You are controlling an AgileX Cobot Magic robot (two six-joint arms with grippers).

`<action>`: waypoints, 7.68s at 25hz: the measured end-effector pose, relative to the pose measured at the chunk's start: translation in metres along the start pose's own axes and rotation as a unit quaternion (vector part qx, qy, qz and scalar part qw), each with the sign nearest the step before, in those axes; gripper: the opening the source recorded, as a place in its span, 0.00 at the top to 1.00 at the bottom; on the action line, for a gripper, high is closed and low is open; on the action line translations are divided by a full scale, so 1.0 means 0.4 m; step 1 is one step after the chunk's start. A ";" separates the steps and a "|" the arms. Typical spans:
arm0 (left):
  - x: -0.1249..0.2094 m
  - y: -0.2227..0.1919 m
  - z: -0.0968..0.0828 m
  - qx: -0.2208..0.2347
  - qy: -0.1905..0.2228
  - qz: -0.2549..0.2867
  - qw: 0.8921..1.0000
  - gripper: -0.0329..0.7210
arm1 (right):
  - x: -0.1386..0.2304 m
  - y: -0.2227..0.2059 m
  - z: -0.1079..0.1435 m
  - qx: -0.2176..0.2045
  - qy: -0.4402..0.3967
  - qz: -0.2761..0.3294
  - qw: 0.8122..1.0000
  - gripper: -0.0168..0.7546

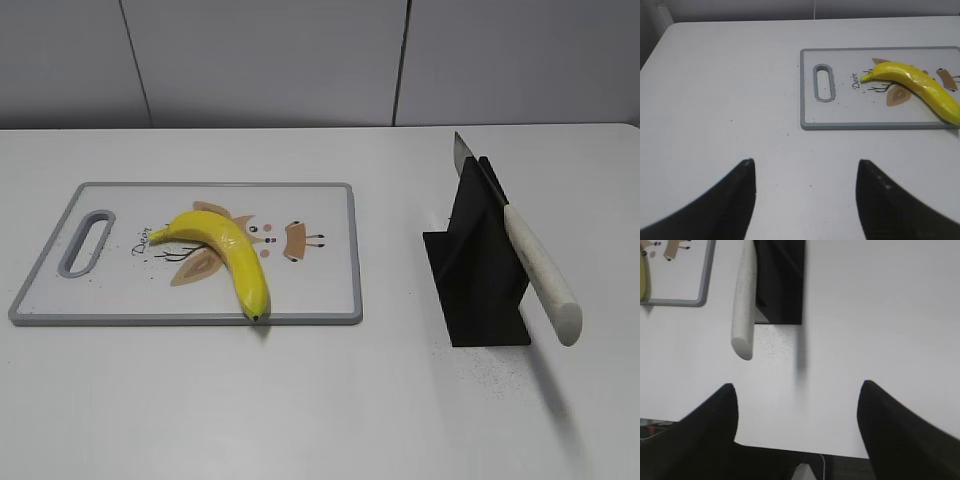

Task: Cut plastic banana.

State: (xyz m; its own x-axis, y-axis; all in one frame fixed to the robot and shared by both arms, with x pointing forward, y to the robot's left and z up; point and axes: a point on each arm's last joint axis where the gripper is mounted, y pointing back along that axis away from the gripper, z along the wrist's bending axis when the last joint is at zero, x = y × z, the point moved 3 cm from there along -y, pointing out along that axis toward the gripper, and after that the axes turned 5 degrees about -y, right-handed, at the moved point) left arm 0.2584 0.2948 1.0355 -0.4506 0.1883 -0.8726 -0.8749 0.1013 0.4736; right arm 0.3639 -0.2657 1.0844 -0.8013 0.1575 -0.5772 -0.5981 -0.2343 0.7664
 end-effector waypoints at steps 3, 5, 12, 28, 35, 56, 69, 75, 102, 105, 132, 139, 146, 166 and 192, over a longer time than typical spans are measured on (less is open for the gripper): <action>0.000 0.000 0.000 0.000 0.000 0.000 1.000 0.17 | -0.038 -0.023 0.021 -0.017 -0.012 0.032 0.999 0.28; 0.000 0.000 0.000 0.000 0.000 0.000 1.000 0.17 | -0.062 -0.038 0.033 -0.020 -0.008 0.051 0.998 0.30; 0.000 0.000 0.000 0.000 0.000 0.000 1.000 0.17 | -0.121 -0.109 0.081 -0.028 0.019 0.118 0.992 0.35; 0.000 0.000 0.000 0.000 0.000 0.000 1.000 0.17 | -0.106 -0.354 0.160 0.048 0.057 0.233 0.970 0.42; 0.000 0.000 0.000 0.000 0.000 0.000 1.000 0.17 | -0.090 -0.442 0.153 0.068 0.050 0.264 0.961 0.43; 0.000 0.000 0.000 0.000 0.000 0.000 1.000 0.17 | -0.064 -0.510 0.141 0.097 0.018 0.300 0.949 0.76; 0.000 0.000 0.000 0.000 0.000 0.000 1.000 0.17 | -0.078 -0.479 0.147 0.098 0.006 0.293 0.951 0.77; 0.000 0.000 0.000 0.000 0.000 0.000 1.000 0.17 | -0.122 -0.441 0.158 0.103 0.015 0.271 0.957 0.77; -0.101 -0.012 0.017 -0.005 -0.005 -0.031 0.999 0.17 | -0.350 -0.303 0.252 0.040 0.258 0.148 0.954 0.77; -0.148 -0.049 0.021 0.004 -0.039 -0.019 0.999 0.17 | -0.371 -0.328 0.265 0.034 0.292 0.148 0.944 0.77; -0.552 -0.559 -0.065 0.309 -0.443 0.096 0.836 0.17 | -0.429 -0.585 0.406 -0.170 0.610 0.130 0.763 0.77; -0.543 -0.671 -0.138 0.354 -0.492 0.094 0.790 0.19 | -0.418 -0.626 0.437 -0.227 0.639 0.109 0.727 0.77; -0.496 -0.751 -0.154 0.370 -0.483 0.119 0.785 0.28 | -0.408 -0.649 0.445 -0.250 0.652 0.103 0.708 0.77; -0.408 -0.863 -0.177 0.393 -0.442 0.168 0.788 0.96 | -0.383 -0.725 0.425 -0.240 0.642 0.136 0.715 0.77; -0.110 -0.994 -0.243 0.378 -0.383 0.242 0.807 0.93 | -0.224 -0.974 0.362 -0.209 0.570 0.284 0.742 0.69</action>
State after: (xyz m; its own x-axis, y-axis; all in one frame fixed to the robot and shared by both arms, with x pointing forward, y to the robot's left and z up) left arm 0.6087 0.1512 0.8741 -0.2112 0.9040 -0.3718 -0.1406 0.3483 0.9268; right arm 0.6666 -0.0495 0.8784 -0.2462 -0.9388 -0.2408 0.0780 -0.2668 0.9606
